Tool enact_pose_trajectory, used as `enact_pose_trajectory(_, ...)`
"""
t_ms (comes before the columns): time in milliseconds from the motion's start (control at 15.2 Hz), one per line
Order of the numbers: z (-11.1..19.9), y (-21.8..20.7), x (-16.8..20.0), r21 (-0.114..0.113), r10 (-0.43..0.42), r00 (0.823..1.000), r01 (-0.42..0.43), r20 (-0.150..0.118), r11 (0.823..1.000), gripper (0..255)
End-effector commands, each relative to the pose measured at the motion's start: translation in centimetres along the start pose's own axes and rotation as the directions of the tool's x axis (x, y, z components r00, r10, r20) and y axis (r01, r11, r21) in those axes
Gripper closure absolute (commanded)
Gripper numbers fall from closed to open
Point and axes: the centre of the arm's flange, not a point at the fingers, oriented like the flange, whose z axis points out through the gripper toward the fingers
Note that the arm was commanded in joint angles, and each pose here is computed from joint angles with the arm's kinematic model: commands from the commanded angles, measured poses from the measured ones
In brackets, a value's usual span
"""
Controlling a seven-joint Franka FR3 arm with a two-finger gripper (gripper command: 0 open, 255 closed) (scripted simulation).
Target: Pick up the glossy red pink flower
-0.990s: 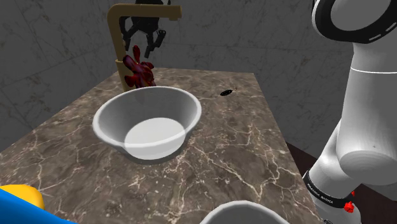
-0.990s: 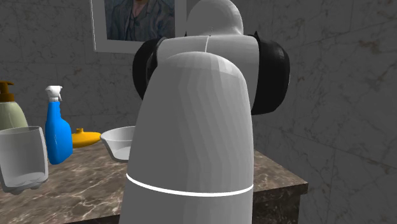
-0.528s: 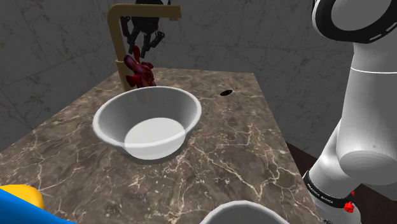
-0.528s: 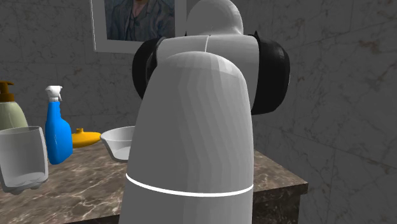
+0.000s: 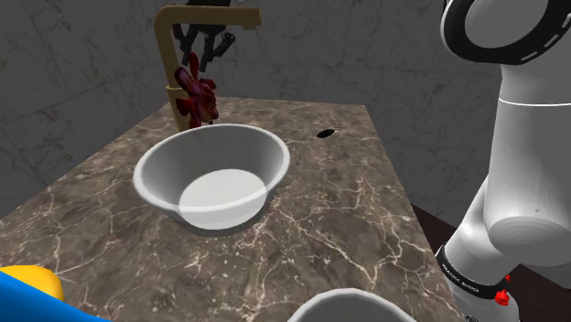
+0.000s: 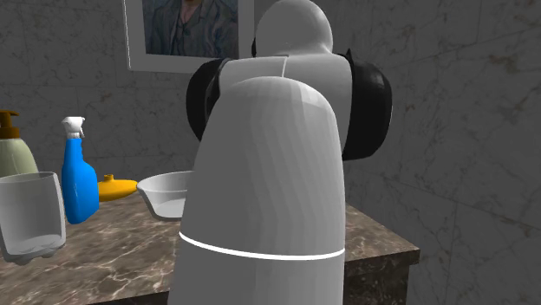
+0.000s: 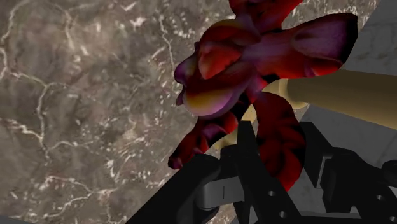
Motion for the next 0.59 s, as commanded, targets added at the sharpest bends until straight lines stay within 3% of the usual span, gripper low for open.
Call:
enact_pose_trajectory(0, -1.0, -0.5, -0.1, 0.000, 0.000, 1.000, 0.000, 0.000, 1.000, 255)
enact_pose_trajectory(528, -4.8, -2.4, -0.5, 0.000, 0.000, 1.000, 0.000, 0.000, 1.000, 255)
